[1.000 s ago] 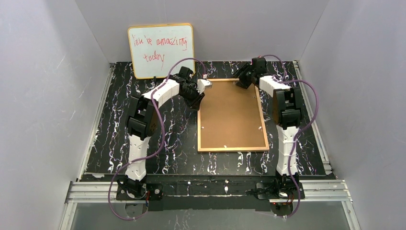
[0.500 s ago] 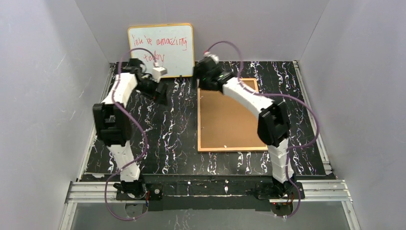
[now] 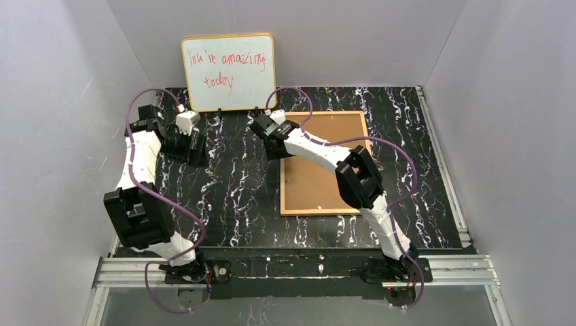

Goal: Put the photo into the frame
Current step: Turn over the photo frame at the center of the board.

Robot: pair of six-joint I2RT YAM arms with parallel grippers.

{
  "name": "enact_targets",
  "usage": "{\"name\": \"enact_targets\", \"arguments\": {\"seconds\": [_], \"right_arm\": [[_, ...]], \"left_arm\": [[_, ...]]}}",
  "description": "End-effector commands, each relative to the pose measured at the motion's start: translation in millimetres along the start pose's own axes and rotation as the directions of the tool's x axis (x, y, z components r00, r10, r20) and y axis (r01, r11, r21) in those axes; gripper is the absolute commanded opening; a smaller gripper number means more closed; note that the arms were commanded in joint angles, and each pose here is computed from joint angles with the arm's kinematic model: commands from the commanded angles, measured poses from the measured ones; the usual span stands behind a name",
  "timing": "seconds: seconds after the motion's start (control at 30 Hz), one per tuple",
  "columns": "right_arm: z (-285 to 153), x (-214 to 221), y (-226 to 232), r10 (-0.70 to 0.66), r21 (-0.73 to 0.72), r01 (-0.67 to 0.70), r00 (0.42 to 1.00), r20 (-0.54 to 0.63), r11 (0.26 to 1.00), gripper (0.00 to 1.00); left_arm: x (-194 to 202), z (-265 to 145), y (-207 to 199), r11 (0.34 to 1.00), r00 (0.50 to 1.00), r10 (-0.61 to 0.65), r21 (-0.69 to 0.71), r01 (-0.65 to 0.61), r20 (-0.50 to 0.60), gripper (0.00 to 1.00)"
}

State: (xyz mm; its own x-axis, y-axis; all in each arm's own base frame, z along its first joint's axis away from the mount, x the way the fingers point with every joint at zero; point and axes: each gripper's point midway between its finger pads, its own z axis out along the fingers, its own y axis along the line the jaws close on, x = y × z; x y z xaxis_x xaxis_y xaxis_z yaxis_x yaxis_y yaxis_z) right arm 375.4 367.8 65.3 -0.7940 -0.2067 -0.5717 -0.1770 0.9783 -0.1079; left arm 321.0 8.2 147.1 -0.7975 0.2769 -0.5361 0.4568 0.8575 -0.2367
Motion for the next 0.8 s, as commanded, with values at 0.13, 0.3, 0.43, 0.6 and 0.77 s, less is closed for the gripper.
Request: {"name": "enact_targets", "arguments": {"seconds": [0.13,0.3,0.43,0.6,0.77], "right_arm": [[4,9,5,-0.041,0.06,0.04,0.999,0.027,0.997,0.56],[15,19,13,-0.062,0.061,0.062,0.998,0.008,0.996,0.49],[23,23,14,-0.065,0.068,0.065,0.998,-0.004,0.996,0.45],[29,27,16,-0.066,0.08,0.067,0.998,-0.015,0.995,0.3],[5,5,24,-0.009,0.048,0.007,1.0,0.03,0.999,0.08]], "left_arm": [[29,-2,-5,0.994,0.993,-0.111,-0.022,0.111,-0.028,0.98],[45,5,2,0.992,0.989,-0.121,-0.043,0.117,-0.08,0.98],[47,6,4,0.992,0.988,-0.122,-0.049,0.118,-0.092,0.98],[43,6,6,0.99,0.988,-0.136,-0.052,0.132,-0.078,0.98],[43,11,3,0.989,0.986,-0.147,-0.023,0.145,-0.077,0.98]]}}
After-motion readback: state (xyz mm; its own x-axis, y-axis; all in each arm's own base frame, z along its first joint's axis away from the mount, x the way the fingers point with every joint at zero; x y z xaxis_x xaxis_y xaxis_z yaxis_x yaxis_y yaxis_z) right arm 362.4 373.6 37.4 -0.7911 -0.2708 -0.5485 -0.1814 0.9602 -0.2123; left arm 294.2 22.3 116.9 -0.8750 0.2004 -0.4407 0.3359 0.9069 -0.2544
